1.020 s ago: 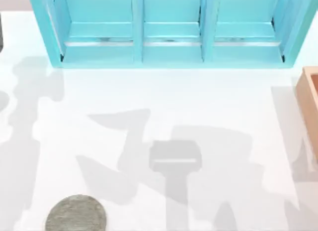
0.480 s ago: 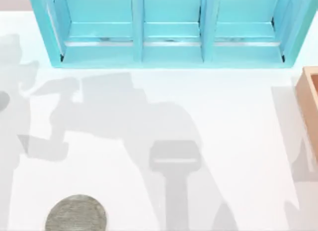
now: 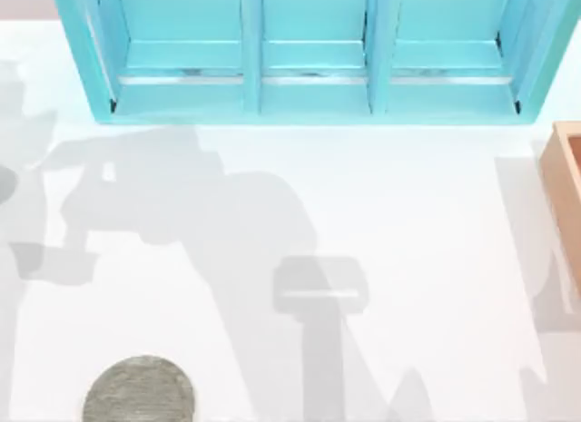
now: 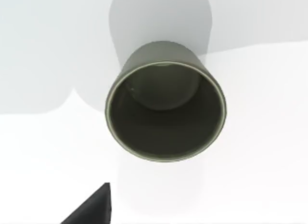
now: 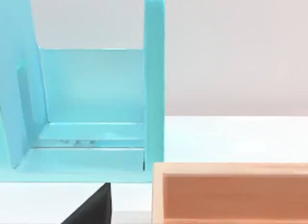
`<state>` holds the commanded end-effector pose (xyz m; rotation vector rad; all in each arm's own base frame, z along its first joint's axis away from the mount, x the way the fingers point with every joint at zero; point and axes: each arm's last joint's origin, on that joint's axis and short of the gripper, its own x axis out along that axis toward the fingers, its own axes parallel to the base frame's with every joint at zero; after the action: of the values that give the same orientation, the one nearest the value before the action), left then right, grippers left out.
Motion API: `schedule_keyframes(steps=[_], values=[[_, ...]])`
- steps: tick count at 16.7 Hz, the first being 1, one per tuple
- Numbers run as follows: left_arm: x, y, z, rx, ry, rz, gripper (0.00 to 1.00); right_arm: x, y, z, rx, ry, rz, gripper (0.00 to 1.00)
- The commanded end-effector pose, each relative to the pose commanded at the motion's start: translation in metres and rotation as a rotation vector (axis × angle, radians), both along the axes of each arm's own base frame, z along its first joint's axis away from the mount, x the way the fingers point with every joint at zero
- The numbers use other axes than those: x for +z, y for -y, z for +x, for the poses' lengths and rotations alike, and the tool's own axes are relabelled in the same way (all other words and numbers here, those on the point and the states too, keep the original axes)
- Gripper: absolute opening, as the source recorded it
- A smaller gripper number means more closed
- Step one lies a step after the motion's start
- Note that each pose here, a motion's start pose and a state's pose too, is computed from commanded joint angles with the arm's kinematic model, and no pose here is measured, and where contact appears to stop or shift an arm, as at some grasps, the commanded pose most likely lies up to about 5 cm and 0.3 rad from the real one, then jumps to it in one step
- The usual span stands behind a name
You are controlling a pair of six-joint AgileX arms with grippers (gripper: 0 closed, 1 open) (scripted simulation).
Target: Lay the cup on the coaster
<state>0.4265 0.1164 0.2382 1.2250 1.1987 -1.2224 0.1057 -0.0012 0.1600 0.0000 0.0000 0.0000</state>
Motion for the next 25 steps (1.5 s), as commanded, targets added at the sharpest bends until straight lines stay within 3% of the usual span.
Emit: schedule_keyframes(steps=[5,14,19,25], values=[[-0.009,0.001,0.001,0.0,0.0,0.0,1.0,0.0,0.0,0.0,0.0,0.0,0.0,1.0],[-0.094,0.0,0.001,0.0,0.0,0.0,1.0,0.0,0.0,0.0,0.0,0.0,0.0,1.0],[-0.1,0.0,0.0,0.0,0.0,0.0,1.0,0.0,0.0,0.0,0.0,0.0,0.0,1.0],[-0.1,0.0,0.0,0.0,0.0,0.0,0.55,0.0,0.0,0.0,0.0,0.0,0.0,1.0]])
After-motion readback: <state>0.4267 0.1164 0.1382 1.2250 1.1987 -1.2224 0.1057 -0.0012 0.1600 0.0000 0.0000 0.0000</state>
